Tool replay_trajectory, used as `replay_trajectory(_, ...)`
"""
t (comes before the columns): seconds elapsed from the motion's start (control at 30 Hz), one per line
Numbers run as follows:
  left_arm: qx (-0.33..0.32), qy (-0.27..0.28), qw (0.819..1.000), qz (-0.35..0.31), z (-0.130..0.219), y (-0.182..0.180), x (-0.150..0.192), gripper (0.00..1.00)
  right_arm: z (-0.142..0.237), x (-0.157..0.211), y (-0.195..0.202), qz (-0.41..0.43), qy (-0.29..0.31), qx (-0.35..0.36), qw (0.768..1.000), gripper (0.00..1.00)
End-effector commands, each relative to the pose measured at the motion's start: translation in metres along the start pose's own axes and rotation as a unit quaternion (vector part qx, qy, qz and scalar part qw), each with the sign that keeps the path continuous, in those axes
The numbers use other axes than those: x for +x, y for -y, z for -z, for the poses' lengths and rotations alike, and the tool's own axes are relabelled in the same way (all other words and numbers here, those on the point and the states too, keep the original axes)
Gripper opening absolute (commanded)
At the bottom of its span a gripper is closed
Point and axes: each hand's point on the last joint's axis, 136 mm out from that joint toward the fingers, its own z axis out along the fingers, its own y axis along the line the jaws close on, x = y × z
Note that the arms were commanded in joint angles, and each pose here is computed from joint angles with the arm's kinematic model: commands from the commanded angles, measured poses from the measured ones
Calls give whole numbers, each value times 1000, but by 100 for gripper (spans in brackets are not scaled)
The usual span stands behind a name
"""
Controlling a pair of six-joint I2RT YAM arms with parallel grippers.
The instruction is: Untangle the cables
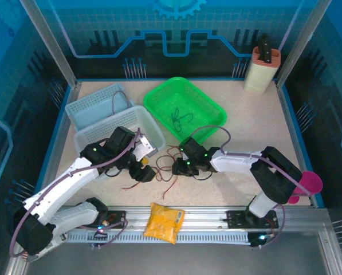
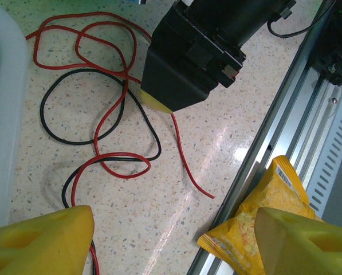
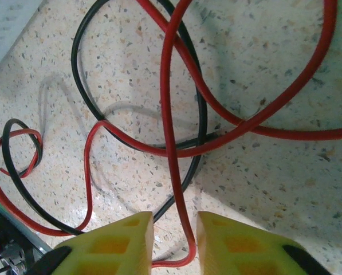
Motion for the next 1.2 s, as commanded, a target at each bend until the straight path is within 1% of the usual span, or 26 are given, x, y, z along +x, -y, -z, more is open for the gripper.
replay_trajectory(0.0,-5,8,1000,3,-1,-3,-6,75,-3,0,-4,1,-4,-7,1000,18)
replay_trajectory(0.07,-6,18,1000,1,-2,-5,-13,75,-2,-1,-5,5,-2,-8,1000,8)
replay_trajectory(0.13,-3,28,1000,-2,-3,-5,-19,75,2,-2,-6,26,0,-7,1000,1)
replay_trajectory(0.17,-3,31,999,-3,-5,-6,-22,75,6,-2,-6,41,3,-2,999,0)
replay_trajectory(0.4,-9,51,998,-25,-16,-16,-42,76,42,-3,-5,164,13,12,986,0)
replay_trajectory(0.57,-15,52,996,-65,-23,-24,-58,79,72,-5,-5,217,6,-51,975,0)
replay_trajectory(0.77,-23,52,992,-113,-31,-33,-73,81,106,-15,-8,270,9,-101,958,0)
replay_trajectory(0.9,-6,48,990,-133,-40,-32,-76,85,116,-16,-6,278,0,-124,953,0)
replay_trajectory(0.97,3,42,989,-141,-46,-33,-78,85,119,-16,-5,277,-2,-132,952,0)
replay_trajectory(1.03,1,39,988,-150,-52,-37,-82,82,121,-15,-4,279,-3,-137,951,0)
replay_trajectory(1.17,-19,57,978,-200,-57,-44,-97,71,125,-16,-6,283,2,-146,948,0)
